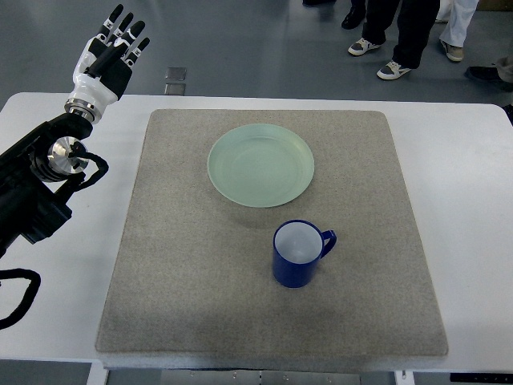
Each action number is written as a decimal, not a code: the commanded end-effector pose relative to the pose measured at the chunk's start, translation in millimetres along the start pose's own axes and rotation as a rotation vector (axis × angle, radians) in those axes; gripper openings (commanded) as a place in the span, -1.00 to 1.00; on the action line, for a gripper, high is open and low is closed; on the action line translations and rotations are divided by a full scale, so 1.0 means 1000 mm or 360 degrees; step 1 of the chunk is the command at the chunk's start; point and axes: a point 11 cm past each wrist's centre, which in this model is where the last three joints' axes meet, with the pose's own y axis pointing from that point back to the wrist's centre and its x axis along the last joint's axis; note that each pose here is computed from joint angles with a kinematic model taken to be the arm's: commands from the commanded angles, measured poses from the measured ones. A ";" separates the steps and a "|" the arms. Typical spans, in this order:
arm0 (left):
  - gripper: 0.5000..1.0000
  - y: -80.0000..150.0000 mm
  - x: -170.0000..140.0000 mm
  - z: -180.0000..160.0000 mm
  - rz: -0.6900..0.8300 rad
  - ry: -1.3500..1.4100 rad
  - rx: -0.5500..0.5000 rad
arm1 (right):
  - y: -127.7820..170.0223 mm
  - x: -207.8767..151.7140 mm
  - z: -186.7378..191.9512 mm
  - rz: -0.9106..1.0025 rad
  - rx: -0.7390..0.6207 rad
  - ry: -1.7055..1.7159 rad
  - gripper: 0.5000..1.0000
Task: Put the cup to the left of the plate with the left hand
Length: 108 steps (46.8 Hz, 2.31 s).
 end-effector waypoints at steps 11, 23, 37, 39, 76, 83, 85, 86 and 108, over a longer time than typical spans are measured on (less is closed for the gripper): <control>0.99 0.000 -0.004 -0.003 -0.0024 0.0018 0.0030 | 0.000 0.000 0.000 -0.0001 0.0000 0.0000 0.73; 0.99 0.010 -0.032 -0.030 -0.0219 -0.0060 0.0191 | 0.000 0.000 0.000 -0.0001 0.0000 0.0000 0.73; 0.99 0.032 -0.052 -0.038 -0.0480 -0.0194 0.0362 | 0.000 0.000 0.000 -0.0001 0.0000 0.0000 0.73; 0.99 0.035 -0.052 -0.037 -0.0513 -0.0205 0.0381 | 0.000 0.000 0.000 -0.0001 0.0000 0.0000 0.73; 0.99 0.101 -0.061 -0.037 -0.1169 -0.0685 0.0809 | 0.000 0.000 0.000 -0.0001 0.0000 0.0000 0.73; 0.99 0.114 -0.060 -0.052 -0.1218 -0.0736 0.0883 | 0.000 0.000 0.000 -0.0001 0.0000 0.0000 0.73; 0.99 0.119 -0.061 -0.057 -0.1247 -0.0753 0.0906 | 0.000 0.000 0.000 -0.0001 0.0000 0.0000 0.73; 0.99 0.122 -0.062 -0.059 -0.1259 -0.0760 0.0916 | 0.000 0.000 0.000 -0.0001 0.0000 0.0000 0.73; 0.99 0.139 -0.078 -0.090 -0.1407 -0.0800 0.0988 | 0.000 0.000 0.000 -0.0001 0.0000 0.0000 0.73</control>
